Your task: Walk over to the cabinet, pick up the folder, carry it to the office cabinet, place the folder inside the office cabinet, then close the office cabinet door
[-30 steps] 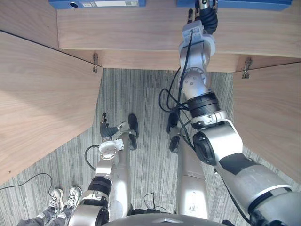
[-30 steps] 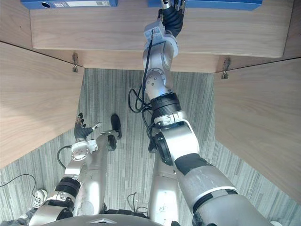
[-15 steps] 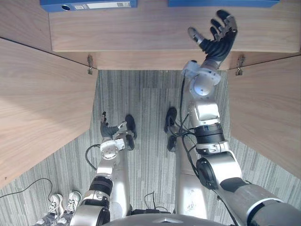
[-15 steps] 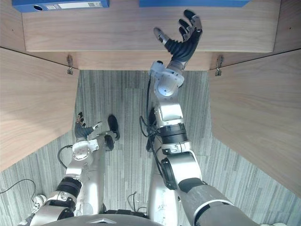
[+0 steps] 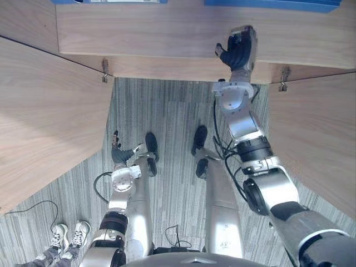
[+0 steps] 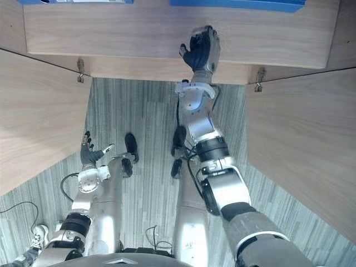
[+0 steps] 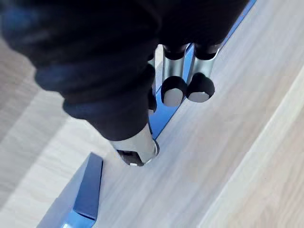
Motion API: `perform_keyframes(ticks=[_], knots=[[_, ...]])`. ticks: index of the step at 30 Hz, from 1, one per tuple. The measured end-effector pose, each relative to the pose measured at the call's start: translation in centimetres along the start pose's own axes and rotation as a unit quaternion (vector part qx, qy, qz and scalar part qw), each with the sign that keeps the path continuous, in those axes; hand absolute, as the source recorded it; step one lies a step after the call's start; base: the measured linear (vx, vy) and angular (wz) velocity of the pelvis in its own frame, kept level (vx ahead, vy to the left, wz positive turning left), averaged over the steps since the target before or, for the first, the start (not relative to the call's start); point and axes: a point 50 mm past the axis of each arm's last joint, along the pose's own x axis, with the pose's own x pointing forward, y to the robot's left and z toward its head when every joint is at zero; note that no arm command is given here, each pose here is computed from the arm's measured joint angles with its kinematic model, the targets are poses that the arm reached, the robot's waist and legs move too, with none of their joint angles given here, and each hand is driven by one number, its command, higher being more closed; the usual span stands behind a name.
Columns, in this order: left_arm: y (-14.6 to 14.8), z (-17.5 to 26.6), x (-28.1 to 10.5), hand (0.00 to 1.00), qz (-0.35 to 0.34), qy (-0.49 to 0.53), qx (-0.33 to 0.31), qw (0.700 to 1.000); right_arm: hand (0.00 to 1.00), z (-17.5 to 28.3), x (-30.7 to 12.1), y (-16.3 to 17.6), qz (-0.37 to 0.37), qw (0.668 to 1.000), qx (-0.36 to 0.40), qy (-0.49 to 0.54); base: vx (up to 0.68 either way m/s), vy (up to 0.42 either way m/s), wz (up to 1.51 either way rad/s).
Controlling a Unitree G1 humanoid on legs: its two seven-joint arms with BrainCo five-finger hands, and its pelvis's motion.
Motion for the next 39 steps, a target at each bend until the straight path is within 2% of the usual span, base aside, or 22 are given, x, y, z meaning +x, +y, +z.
perform_keyframes(ticks=[8, 14, 23, 33, 39], knots=[[-0.6, 0.2, -0.2, 0.0, -0.023, -0.013, 0.009, 1.0, 1.0, 1.1, 4.0, -0.4, 0.038, 0.999, -0.032, -0.016, 0.03, 0.008, 0.08], [-1.1, 0.1, -0.6, 0.0, -0.042, -0.014, 0.008, 0.999, 1.0, 1.6, 6.5, -2.4, 0.025, 0.999, -0.037, -0.018, 0.04, 0.012, 0.11], [-1.2, 1.2, -0.9, 0.0, -0.052, -0.042, -0.011, 0.998, 1.0, 2.1, 7.5, -3.7, 0.029, 0.999, -0.029, -0.036, 0.02, -0.007, 0.14], [-1.7, 1.1, -1.7, 0.0, -0.055, -0.038, -0.028, 0.997, 1.0, 1.3, 7.7, -5.1, -0.009, 0.999, 0.046, 0.0, 0.01, -0.017, 0.0], [-1.8, 1.0, -1.8, 0.0, -0.055, -0.032, -0.03, 0.998, 1.0, -0.3, 4.6, -6.6, -0.054, 0.99, 0.128, 0.005, 0.0, -0.012, -0.15]])
